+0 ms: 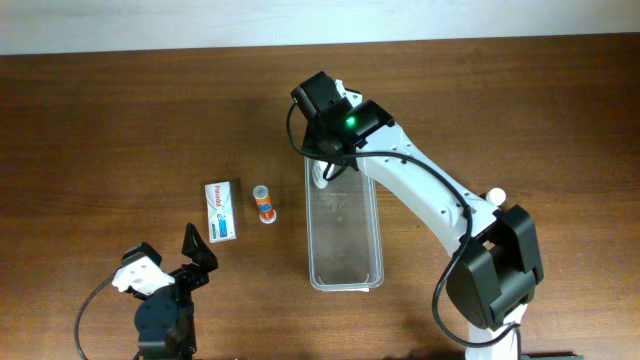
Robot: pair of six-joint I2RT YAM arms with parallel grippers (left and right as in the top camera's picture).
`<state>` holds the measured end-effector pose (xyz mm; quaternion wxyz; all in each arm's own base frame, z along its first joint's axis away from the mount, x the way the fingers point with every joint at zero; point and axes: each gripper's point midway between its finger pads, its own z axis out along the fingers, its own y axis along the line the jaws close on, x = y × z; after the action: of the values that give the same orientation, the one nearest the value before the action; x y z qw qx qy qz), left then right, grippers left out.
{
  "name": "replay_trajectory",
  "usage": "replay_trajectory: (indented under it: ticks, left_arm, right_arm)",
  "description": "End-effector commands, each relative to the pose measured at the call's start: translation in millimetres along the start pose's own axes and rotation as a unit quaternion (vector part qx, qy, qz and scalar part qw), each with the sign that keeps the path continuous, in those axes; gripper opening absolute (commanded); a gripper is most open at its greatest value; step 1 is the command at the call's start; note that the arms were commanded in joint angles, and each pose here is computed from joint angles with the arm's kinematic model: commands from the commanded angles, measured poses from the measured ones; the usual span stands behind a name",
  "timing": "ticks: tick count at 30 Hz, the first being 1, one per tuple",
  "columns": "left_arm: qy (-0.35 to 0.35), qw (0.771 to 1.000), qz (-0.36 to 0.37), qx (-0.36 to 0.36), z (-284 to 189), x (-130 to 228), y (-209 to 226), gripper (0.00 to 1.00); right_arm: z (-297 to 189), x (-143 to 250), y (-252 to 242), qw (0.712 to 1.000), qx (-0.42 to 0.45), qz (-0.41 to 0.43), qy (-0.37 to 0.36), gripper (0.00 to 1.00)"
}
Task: Pack container
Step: 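Carry the white bottle over the clear container and release it inside, then return the right gripper and grasp the dark brown bottle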
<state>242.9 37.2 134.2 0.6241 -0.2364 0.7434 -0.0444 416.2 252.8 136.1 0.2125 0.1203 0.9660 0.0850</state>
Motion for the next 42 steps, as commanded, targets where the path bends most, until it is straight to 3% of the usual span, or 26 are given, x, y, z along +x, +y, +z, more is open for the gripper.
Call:
replay_trajectory:
  ticks: [1,10,13,20,24,30,36,42]
  left_arm:
    - [0.0,1.0,0.006,0.007,0,1,-2,0.99]
    - [0.0,1.0,0.006,0.007,0,1,-2,0.99]
    - [0.0,1.0,0.006,0.007,0,1,-2,0.99]
    - [0.0,1.0,0.006,0.007,0,1,-2,0.99]
    - [0.0,1.0,0.006,0.007,0,1,-2,1.0]
    - [0.0,1.0,0.006,0.006,0,1,-2,0.99]
    - [0.0,1.0,0.006,0.006,0,1,-2,0.99]
    - [0.0,1.0,0.006,0.007,0,1,-2,0.99]
  right_arm:
    - [2,-3,-2,1.0,0.009,0.002,-0.012,0.22]
    - [1,-2,-2,1.0,0.007,0.0,-0.011,0.48]
    - [-8,-10,1,1.0,-0.001,-0.019,-0.02,0.48]
    - [-85,-51,-6,0.994,-0.036,-0.045,-0.088,0.7]
    - [-133,-65,-51,0.994,-0.019,-0.021,-0.104,0.76]
    - [-171,-63,-161,0.993,0.071,0.064,-0.07,0.8]
    - [-172,-52,-255,0.981,0.159,0.109,-0.001,0.8]
    - [-147,-37,-296,0.977,0.181,0.103,0.053,0.8]
